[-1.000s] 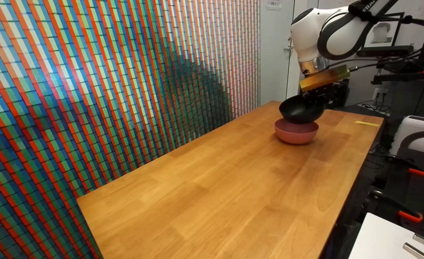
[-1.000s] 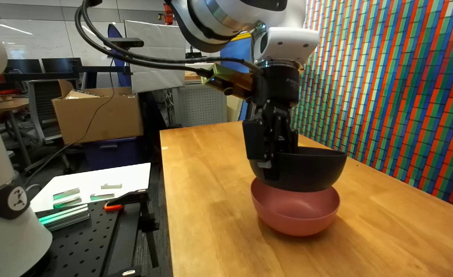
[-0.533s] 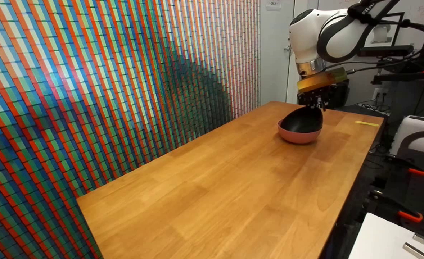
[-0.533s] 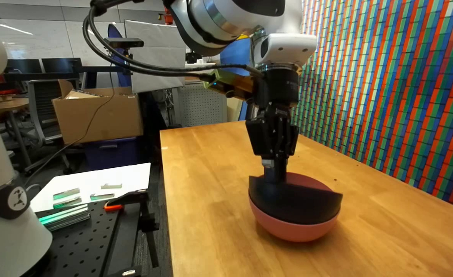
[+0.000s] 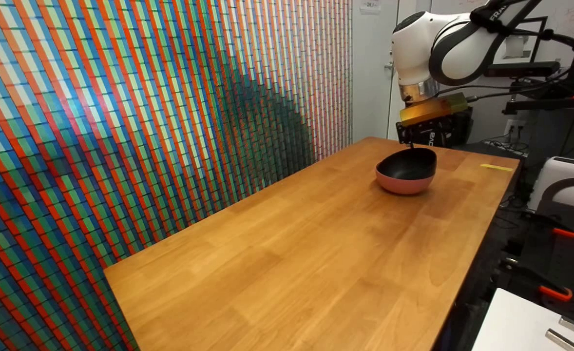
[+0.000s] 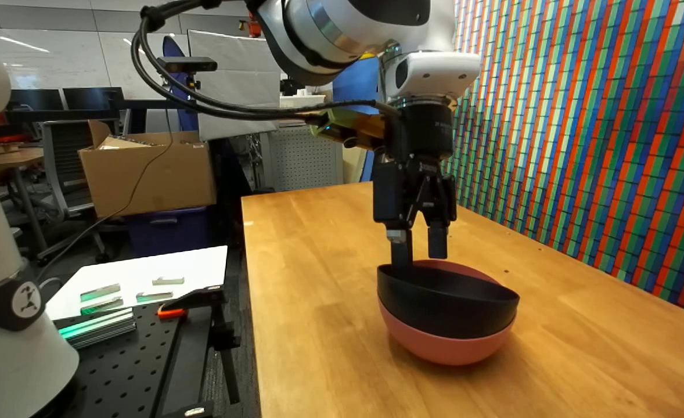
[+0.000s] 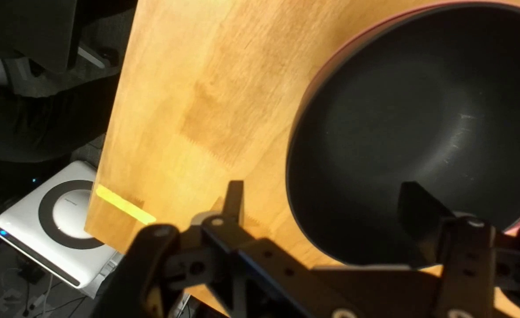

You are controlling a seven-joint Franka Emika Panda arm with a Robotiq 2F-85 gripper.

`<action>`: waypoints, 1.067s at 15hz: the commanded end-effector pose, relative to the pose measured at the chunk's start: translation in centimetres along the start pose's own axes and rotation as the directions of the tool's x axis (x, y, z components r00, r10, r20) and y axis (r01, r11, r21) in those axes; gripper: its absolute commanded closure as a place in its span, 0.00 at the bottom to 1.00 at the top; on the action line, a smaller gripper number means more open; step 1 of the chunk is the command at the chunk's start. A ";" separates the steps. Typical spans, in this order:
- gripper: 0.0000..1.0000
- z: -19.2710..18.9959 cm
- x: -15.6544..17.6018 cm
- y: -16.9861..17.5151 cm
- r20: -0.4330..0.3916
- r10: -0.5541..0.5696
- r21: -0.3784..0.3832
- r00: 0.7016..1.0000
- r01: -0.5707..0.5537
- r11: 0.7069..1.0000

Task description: Put the black bowl in the peach bowl

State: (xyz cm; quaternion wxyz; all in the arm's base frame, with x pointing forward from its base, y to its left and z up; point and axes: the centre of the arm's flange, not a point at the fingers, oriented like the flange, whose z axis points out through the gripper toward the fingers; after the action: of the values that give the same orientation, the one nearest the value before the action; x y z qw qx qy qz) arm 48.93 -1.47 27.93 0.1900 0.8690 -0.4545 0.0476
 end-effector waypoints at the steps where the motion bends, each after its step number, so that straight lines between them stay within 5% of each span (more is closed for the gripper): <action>1: 0.00 -3.5 -0.8 -0.5 -0.025 -0.050 0.072 0.998 0.052 0.996; 5: 0.00 -8.2 -2.7 -4.0 -0.041 -0.235 0.123 0.971 0.239 0.963; 8: 0.00 -11.9 -3.8 -7.0 -0.052 -0.400 0.165 0.915 0.403 0.900; 12: 0.00 -15.3 -3.4 -10.2 -0.056 -0.591 0.217 0.804 0.588 0.779; 16: 0.00 -17.5 -1.7 -11.8 -0.066 -0.748 0.253 0.660 0.736 0.627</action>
State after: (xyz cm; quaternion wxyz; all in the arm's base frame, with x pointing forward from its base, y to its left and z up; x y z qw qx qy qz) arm 55.79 12.27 38.35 0.0812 0.9895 -0.1156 0.0316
